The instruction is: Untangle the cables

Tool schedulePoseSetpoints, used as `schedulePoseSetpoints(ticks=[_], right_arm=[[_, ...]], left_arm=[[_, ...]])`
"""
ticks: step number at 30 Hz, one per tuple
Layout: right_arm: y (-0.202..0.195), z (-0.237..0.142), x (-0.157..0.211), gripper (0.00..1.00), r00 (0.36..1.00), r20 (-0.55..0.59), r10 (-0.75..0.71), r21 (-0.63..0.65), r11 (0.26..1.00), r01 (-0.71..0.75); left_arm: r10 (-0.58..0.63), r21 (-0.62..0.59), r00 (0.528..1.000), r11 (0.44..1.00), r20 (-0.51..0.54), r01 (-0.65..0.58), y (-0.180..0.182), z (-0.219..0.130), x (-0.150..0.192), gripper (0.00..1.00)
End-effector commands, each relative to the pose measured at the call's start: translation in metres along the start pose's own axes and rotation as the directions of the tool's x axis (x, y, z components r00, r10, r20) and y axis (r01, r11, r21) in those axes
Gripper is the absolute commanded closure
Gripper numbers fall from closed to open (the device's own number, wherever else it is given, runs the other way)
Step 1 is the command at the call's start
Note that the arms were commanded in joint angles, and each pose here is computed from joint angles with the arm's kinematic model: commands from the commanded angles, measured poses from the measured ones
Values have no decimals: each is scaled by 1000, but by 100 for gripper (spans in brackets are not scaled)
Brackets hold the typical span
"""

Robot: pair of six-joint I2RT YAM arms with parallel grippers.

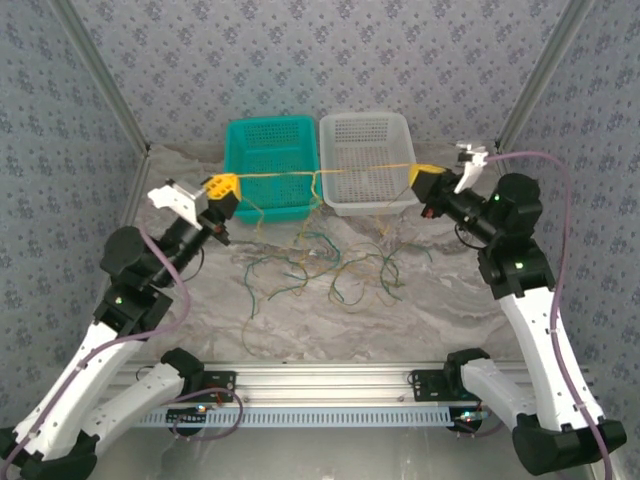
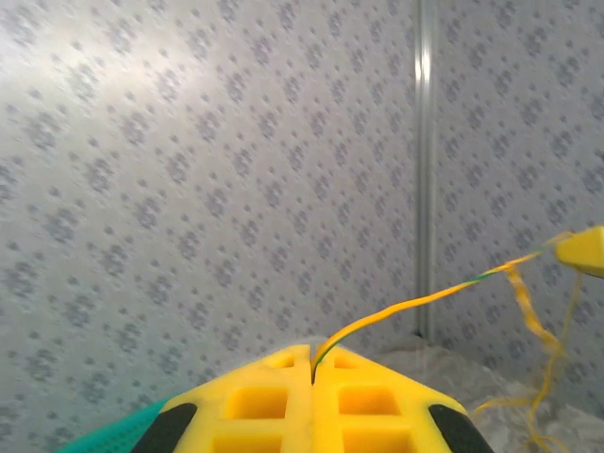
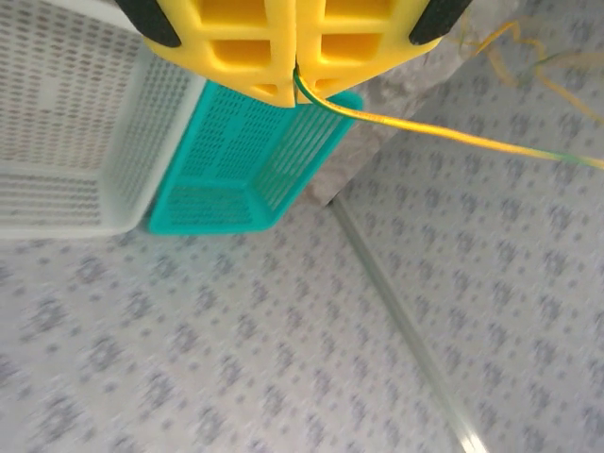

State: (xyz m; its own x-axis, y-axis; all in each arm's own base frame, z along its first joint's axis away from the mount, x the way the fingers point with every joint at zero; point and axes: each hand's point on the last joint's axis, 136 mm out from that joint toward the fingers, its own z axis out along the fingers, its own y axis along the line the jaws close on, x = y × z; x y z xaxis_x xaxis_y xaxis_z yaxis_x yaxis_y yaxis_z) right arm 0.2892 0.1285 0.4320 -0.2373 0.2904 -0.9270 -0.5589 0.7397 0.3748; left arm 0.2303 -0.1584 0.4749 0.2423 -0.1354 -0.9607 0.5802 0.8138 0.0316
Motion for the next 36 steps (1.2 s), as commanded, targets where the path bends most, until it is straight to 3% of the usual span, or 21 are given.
schedulePoseSetpoints(ticks=[1,6,12,16,20,27,32,36], right_arm=[[-22,-14,-23,100,995,67,73,114,990,-81],[-47,-29,-60,100,974,186,132,180,970,-166],[-86,-45,-80,100,924,299,237,221,925,-308],[-101,-58,-92,100,892,357,278,209,907,-366],[-97,-59,-96,100,894,359,267,198,915,-352],[-85,-67,-103,100,911,354,211,225,926,-302],[-90,-83,-106,100,908,377,183,309,899,-309],[-94,-98,-104,100,890,411,195,357,865,-354]], left_arm=[[-9,-145,1000,989,16,11,31,1,-25,100],[-54,-239,999,970,-4,52,66,23,-40,100],[-244,-378,967,904,-71,200,135,62,-16,100],[-304,-429,948,872,-98,235,176,87,5,100],[-271,-324,956,920,-115,222,176,121,14,100],[-297,-327,947,913,-121,244,199,156,27,100],[-402,-407,912,849,-86,336,248,174,41,100],[-406,-524,902,806,-149,276,284,190,62,100]])
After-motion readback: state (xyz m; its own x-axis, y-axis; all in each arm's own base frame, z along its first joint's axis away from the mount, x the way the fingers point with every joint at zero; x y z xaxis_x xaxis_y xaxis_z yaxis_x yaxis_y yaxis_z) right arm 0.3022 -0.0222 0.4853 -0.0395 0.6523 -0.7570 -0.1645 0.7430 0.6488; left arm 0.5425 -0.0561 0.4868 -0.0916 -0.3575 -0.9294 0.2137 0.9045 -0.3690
